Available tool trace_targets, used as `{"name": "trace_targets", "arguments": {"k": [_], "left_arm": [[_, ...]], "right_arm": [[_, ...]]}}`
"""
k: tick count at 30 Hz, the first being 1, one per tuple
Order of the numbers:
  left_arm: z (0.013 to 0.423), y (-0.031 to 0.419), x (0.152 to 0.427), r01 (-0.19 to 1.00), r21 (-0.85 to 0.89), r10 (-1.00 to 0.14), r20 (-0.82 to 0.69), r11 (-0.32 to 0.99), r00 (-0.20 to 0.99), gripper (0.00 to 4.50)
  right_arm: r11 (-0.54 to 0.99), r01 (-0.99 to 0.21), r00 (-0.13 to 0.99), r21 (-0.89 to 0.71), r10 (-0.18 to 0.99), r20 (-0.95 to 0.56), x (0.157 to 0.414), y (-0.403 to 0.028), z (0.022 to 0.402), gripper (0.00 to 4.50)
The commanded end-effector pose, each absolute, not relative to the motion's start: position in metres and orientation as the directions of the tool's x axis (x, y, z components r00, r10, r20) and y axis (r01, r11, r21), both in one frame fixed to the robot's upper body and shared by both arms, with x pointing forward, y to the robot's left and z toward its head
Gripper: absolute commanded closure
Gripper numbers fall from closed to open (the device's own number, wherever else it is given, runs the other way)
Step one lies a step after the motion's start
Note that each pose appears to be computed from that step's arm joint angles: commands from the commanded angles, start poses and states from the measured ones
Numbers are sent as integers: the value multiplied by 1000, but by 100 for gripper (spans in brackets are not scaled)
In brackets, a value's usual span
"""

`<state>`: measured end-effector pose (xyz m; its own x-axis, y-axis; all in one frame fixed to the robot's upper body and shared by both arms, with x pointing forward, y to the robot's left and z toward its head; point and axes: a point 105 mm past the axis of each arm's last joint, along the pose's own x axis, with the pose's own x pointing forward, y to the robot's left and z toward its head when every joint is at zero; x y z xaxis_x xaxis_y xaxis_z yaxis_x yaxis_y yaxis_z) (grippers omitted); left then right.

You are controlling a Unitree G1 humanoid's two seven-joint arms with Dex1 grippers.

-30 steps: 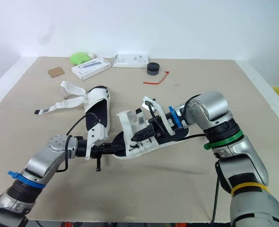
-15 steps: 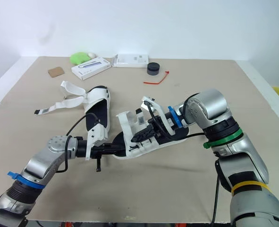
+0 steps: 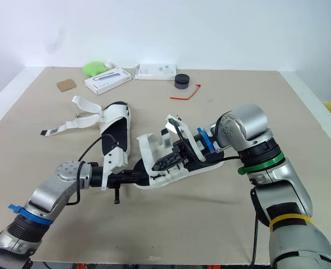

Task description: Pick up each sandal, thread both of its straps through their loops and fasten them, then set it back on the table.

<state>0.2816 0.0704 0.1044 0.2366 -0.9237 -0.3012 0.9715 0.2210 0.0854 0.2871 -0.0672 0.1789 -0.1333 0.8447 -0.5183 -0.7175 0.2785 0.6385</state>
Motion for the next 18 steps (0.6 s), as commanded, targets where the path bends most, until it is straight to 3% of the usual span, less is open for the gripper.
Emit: {"name": "trace_targets", "arguments": {"k": [1,12,18], "left_arm": [[90,76,280,969,62,-900,-361,237,244,450],[90,75,281,969,61,-901,-357,239,245,450],[90,76,281,968,60,-901,-357,243,248,450]], "right_arm": [[257,-737,-121,625,860,-496,288,-66,192,443],[356,-769,-30,532,810,-586,304,-78,170,443],[344,-786,-34,514,805,-592,306,-79,169,443]]}}
